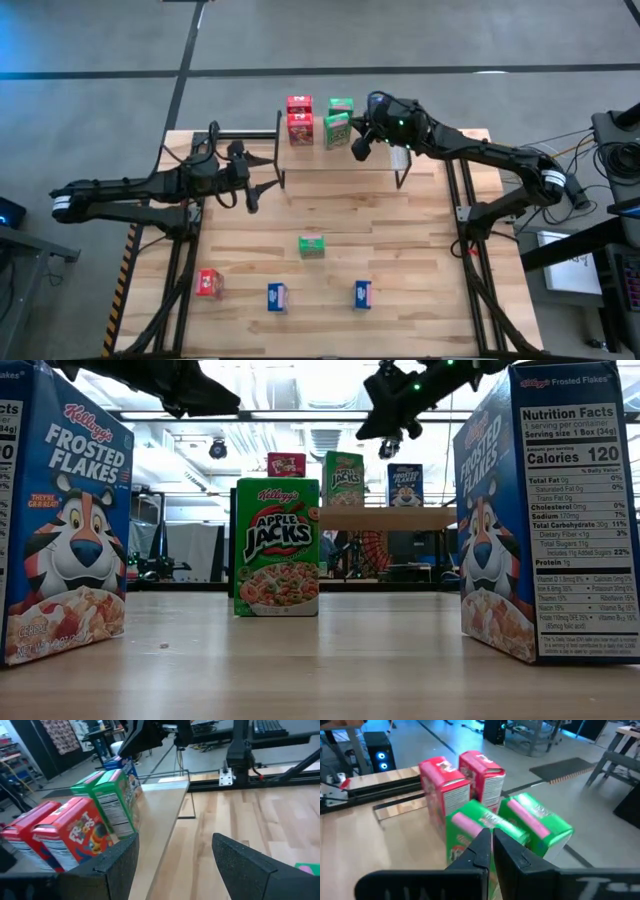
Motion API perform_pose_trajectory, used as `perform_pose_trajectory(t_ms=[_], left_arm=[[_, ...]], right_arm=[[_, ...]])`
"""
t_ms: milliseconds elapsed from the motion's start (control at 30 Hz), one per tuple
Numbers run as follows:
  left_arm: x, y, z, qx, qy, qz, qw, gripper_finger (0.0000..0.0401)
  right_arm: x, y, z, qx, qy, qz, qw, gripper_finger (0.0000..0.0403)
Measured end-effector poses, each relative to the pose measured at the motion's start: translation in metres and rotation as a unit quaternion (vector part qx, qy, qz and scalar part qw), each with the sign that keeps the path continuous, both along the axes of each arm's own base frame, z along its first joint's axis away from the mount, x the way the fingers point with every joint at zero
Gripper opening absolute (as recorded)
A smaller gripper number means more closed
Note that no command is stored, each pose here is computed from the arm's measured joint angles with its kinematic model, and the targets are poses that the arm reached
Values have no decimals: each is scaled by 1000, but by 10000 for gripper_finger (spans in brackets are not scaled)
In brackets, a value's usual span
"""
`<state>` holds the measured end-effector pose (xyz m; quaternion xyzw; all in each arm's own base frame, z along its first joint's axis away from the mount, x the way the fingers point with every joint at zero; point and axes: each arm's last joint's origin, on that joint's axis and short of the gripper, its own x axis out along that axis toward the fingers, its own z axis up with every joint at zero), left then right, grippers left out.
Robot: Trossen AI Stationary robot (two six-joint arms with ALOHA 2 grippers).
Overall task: Stack cereal on shelf
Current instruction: Put the top green cereal box on the shelf
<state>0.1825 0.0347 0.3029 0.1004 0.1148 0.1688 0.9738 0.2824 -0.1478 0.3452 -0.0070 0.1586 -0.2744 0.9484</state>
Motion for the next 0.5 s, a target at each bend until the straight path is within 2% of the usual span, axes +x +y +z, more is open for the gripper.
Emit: perform_pose_trajectory(t_ms=[267,500], left_arm=[[0,0,-1,0,5,2,1000,235],[0,0,-1,0,6,2,1000,235]], right_arm=[[12,-25,2,-5,34,-19,999,9],[18,-29,-4,-4,51,-17,999,9]])
